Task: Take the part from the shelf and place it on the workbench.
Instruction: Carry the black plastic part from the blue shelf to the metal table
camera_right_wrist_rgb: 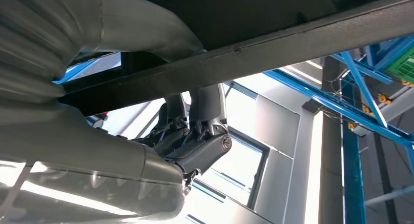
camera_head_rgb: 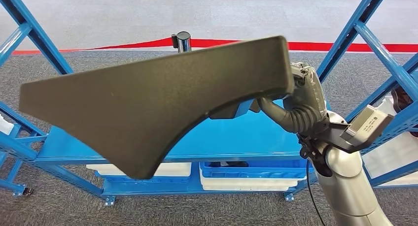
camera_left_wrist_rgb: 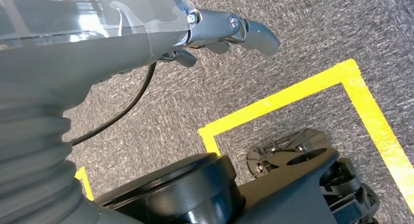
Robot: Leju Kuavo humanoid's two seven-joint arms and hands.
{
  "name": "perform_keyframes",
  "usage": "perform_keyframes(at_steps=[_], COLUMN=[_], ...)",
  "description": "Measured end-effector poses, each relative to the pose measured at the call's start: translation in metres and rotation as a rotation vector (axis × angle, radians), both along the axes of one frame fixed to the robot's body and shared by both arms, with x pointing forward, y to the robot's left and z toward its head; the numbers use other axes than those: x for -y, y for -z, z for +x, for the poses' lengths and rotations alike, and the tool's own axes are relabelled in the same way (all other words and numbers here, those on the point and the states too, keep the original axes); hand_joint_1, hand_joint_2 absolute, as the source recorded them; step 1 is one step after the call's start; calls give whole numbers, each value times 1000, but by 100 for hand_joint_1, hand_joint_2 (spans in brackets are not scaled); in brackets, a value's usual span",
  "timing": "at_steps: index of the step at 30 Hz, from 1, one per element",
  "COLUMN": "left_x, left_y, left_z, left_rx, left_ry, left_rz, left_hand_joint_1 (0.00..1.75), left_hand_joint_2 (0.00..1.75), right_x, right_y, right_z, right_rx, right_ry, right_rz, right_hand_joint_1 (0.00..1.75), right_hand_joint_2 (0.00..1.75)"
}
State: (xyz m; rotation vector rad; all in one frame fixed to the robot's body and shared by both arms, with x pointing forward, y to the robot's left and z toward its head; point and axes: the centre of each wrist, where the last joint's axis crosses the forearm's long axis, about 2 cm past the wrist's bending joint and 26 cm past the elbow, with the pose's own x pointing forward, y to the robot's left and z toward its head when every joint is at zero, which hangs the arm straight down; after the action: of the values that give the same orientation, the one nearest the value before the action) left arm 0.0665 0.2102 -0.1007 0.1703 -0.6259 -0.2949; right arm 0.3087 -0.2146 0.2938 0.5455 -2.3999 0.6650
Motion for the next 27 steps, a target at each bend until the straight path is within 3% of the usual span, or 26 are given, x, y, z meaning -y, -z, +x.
perform_keyframes(at_steps=[12,27], left_x=[-2,-2], left_y=[-1,1], left_z=[5,-2], left_rx=[9,-12], left_ry=[1,10], left_rz=[5,8], left_hand_joint_1=[0,0], left_hand_joint_2=[175,175], right_x=[-1,3], right_y=[0,4], right_z=[0,-1], right_rx=[-1,-15], right_ry=[1,26], right_rz=[17,39], right_hand_joint_1=[175,175], right_hand_joint_2=[175,175])
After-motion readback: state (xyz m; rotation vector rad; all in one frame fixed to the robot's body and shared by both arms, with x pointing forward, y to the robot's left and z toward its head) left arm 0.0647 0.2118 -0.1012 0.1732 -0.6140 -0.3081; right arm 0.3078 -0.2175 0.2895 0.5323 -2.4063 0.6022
